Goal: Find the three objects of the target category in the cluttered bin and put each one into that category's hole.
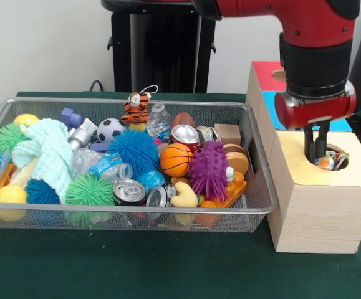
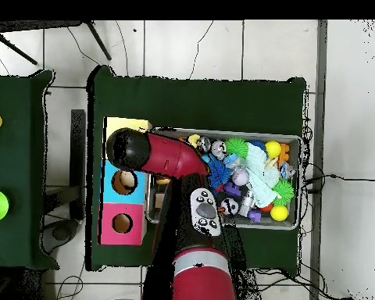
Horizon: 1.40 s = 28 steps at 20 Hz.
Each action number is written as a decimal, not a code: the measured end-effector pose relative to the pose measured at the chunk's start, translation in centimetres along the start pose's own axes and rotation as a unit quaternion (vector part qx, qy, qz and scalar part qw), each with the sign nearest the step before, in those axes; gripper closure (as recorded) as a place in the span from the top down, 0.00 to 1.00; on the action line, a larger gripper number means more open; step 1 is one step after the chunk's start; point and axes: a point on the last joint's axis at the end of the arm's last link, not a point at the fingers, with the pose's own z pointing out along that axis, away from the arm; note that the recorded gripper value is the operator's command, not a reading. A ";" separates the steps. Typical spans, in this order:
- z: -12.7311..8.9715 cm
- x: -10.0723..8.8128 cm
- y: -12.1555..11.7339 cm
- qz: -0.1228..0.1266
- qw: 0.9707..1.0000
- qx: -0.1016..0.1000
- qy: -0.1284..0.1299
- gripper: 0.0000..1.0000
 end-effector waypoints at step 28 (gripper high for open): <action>-13.9 -1.4 -15.5 0.070 0.992 0.086 -0.056 0.00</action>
